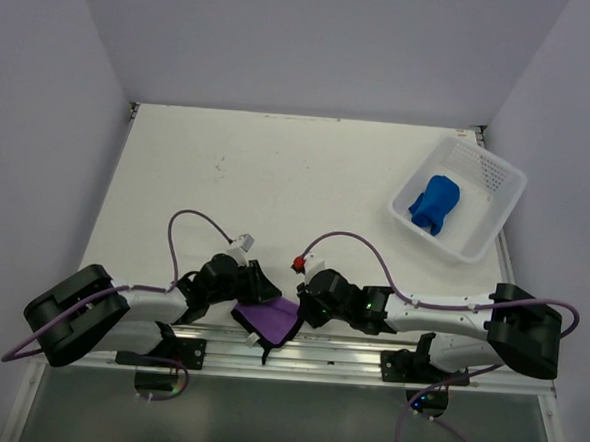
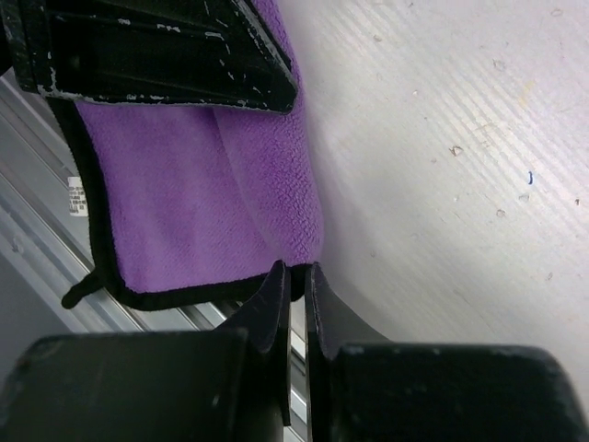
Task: Roll the towels
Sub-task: Roll the towel
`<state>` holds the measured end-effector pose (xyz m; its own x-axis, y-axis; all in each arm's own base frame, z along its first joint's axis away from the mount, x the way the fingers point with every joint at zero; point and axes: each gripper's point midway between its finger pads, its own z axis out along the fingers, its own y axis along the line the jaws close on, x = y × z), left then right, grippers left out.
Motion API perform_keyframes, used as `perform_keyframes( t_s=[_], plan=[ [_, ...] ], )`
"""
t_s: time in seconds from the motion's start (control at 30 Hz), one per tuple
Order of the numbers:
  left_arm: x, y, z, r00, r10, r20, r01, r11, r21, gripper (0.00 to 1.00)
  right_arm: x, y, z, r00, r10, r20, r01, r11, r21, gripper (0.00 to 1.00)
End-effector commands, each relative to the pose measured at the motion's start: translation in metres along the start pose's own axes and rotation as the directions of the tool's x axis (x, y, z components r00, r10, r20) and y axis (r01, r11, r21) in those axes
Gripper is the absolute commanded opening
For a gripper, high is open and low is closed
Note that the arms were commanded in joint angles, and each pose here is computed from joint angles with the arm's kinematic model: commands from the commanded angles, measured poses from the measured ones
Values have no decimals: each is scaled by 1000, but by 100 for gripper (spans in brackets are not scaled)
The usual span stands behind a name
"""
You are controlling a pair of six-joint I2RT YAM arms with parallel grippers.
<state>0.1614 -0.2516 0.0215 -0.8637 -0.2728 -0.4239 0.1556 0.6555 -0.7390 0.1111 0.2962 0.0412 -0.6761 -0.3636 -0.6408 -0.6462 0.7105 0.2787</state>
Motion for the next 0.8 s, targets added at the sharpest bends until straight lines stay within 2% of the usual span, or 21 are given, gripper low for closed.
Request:
perform_keyframes(
  t_s=[0.0,0.17,0.27,0.43,0.53,0.57,0.6,0.67,0.7,0.77],
  plan=[
    [17,43,-4,997,42,-59,-51,985,-162,30,-18,8,2,998,-38,47,39,999,-20,0],
    [16,43,-3,997,43,-59,-52,984,-170,30,-6,6,0,985,-161,60,159,987,39,0],
    [15,43,-3,997,40,-58,-50,983,-176,30,1,4,-5,943,-323,80,310,941,139,0],
    [16,44,-2,998,30,-62,-42,981,-188,30,10,7,-10,881,-464,93,435,871,228,0],
    [16,44,-1,998,19,-61,-30,981,-194,30,11,4,-10,816,-575,52,531,783,326,0],
    [15,44,-1,998,14,-59,-26,980,-197,30,11,10,-12,805,-591,48,549,773,318,0],
    [16,46,-1,998,9,-60,-21,979,-205,30,15,1,-10,776,-631,-4,589,722,363,0],
    [15,44,-1,998,-5,-56,-6,978,-206,30,18,12,-10,732,-680,-30,640,672,373,0],
    [14,44,-1,998,-14,-54,2,978,-207,30,25,8,-8,701,-709,-82,678,626,384,0],
    [12,38,1,998,-30,-51,20,981,-193,29,26,19,-9,657,-748,-91,711,575,404,0]
  ],
)
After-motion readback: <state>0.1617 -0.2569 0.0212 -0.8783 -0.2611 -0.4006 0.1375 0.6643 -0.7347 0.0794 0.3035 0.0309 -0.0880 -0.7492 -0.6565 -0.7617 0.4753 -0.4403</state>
